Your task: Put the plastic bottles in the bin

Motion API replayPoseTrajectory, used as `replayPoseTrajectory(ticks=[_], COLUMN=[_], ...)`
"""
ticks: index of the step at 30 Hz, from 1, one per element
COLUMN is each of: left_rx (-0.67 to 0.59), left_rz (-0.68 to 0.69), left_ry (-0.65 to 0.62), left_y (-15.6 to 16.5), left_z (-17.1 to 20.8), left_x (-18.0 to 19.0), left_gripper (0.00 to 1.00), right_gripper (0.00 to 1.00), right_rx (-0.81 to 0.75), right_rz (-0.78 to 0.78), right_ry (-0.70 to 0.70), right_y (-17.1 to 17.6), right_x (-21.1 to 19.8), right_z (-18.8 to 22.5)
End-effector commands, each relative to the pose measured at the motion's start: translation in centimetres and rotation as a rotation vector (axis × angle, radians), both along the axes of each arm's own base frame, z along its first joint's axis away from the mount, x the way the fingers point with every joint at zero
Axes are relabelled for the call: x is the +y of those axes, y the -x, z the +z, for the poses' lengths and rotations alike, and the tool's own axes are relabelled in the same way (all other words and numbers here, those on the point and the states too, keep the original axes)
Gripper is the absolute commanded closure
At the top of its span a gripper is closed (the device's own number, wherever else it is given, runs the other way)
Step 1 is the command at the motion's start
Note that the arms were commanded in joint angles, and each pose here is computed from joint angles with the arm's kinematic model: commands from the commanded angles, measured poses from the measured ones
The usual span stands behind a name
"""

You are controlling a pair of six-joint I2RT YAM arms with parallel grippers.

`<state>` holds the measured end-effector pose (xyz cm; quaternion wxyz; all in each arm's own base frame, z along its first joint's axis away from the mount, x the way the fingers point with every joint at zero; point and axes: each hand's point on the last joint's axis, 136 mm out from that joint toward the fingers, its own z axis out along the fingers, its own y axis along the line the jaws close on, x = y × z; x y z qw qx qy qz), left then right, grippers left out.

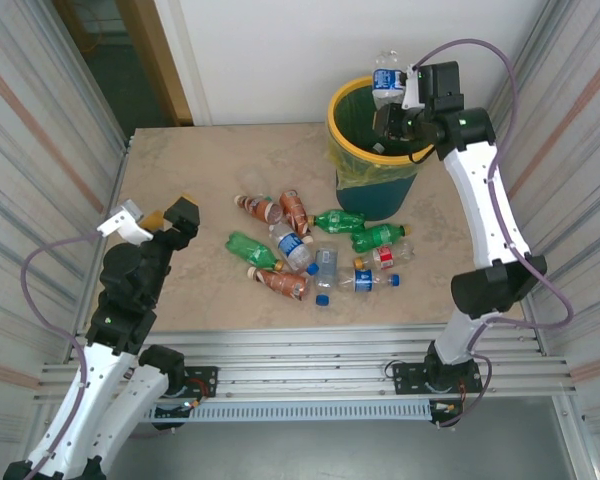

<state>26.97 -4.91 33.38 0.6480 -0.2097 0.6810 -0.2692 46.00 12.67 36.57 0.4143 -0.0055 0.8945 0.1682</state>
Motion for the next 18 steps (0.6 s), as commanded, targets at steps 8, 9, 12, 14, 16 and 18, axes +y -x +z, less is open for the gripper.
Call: replayPoseTrajectory(ticks=[8,9,12,14,16,18], left_rx=[0.001,0.000,0.004,0.005,0.005,0.006], left_rz=[-0.004,-0.005,-0.003,0.002,0.001,0.000], left_ry=[0.005,0.006,0.003,0.001,-0.001,-0.005], left_y=[-0.2,-0.2,-0.3,-0.4,-0.4,-0.6], left_z=[0.2,0.2,0.1,0.2,0.2,0.3], left_x=[-0.1,-0.1,-0.1,0.0,-0.1,-0.2], left_gripper=[0.01,0.01,0.01,0.01,0.01,0.01], right_gripper=[0.89,0.88,0.86,0.83,0.80,0.75], right_rx=[0.142,0.156,0.190,0.209,0.225,0.234], right_rz=[0.123,0.127,0.130,0.131,0.128,0.132], right_ry=[0.004,0.007,0.018,0.026,0.031,0.034], right_y=[-2.4,-2.6,-3.1,-3.3,-3.4,-3.3], right_x=[1.6,1.7,1.7,1.7,1.5,1.5], right_z=[-4.5,-5.1,-6.5,-7.3,-7.8,-8.0])
